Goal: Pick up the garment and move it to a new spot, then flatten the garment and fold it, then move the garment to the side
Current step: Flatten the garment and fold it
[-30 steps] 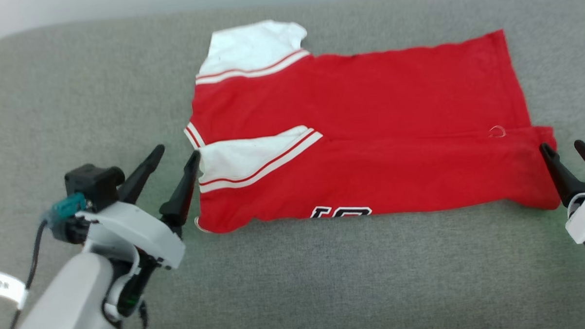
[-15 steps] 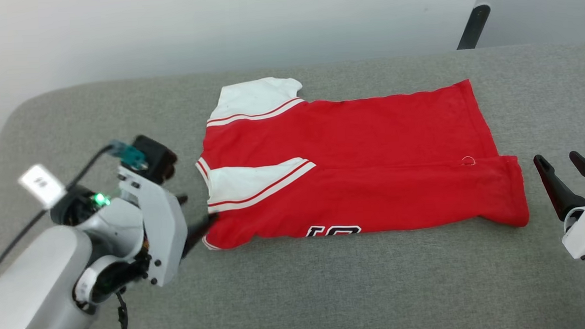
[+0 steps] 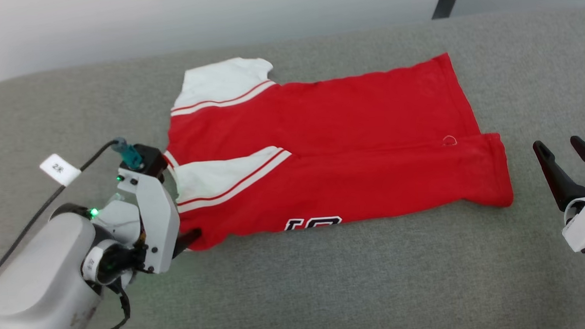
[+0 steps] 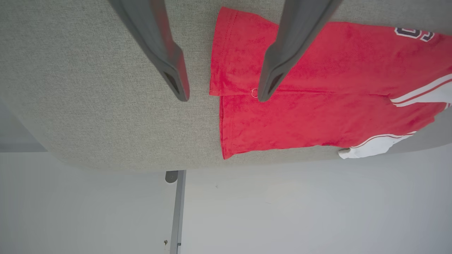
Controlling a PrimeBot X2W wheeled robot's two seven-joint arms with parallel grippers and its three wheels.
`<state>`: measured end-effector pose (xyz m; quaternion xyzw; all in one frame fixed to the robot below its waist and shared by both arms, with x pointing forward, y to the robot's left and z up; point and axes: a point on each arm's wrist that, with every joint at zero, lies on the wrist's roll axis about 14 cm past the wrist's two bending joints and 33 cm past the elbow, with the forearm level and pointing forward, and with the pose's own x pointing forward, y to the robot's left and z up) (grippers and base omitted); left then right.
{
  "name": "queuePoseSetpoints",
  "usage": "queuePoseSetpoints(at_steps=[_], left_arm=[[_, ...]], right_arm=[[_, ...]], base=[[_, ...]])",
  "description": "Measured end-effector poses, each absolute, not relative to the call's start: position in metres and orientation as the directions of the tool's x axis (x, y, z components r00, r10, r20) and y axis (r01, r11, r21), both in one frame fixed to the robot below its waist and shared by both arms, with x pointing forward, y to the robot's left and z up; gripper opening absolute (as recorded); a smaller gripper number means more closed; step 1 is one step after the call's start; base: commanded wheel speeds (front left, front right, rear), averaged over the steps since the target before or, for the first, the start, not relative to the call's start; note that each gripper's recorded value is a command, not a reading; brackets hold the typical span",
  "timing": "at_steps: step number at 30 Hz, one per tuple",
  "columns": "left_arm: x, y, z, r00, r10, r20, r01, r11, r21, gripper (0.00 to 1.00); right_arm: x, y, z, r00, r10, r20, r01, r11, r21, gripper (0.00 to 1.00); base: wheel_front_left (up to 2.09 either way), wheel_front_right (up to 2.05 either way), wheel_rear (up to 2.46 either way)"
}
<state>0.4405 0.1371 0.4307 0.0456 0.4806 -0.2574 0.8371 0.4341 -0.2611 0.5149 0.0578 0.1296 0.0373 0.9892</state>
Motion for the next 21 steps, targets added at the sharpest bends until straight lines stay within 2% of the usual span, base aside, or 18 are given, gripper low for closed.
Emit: queuePoseSetpoints(at_steps=[4, 11, 12, 14, 15, 19, 21], left_arm=[[0.440, 0.135, 0.404, 0.349, -0.383, -0.856, 0.460, 0.865, -0.200, 1.00], [0.450, 0.126, 0.385, 0.312, -0.400, -0.862, 0.445, 0.863, -0.240, 1.00], [0.451, 0.126, 0.384, 0.309, -0.401, -0.863, 0.442, 0.863, -0.242, 0.64], [0.452, 0.124, 0.381, 0.305, -0.404, -0.862, 0.445, 0.861, -0.246, 0.19], [0.453, 0.124, 0.381, 0.307, -0.405, -0.861, 0.445, 0.861, -0.246, 0.00], [0.459, 0.122, 0.380, 0.320, -0.420, -0.849, 0.444, 0.858, -0.257, 0.00], [0.459, 0.122, 0.380, 0.321, -0.422, -0.848, 0.444, 0.858, -0.259, 0.00]], right_arm=[[0.435, -0.267, 0.509, 0.961, 0.072, -0.266, -0.041, 0.992, 0.123, 1.00], [0.433, -0.273, 0.499, 0.953, 0.053, -0.297, -0.019, 0.993, 0.117, 1.00], [0.432, -0.273, 0.497, 0.948, 0.055, -0.313, -0.020, 0.993, 0.114, 1.00], [0.428, -0.271, 0.484, 0.919, 0.071, -0.389, -0.036, 0.995, 0.095, 1.00], [0.423, -0.269, 0.473, 0.890, 0.082, -0.448, -0.052, 0.995, 0.079, 1.00], [0.409, -0.266, 0.448, 0.779, 0.098, -0.620, -0.116, 0.993, 0.012, 1.00], [0.410, -0.265, 0.447, 0.763, 0.100, -0.639, -0.129, 0.992, 0.001, 1.00]], base=[[0.00, 0.00, 0.00], [0.00, 0.00, 0.00], [0.00, 0.00, 0.00], [0.00, 0.00, 0.00], [0.00, 0.00, 0.00], [0.00, 0.00, 0.00], [0.00, 0.00, 0.00]])
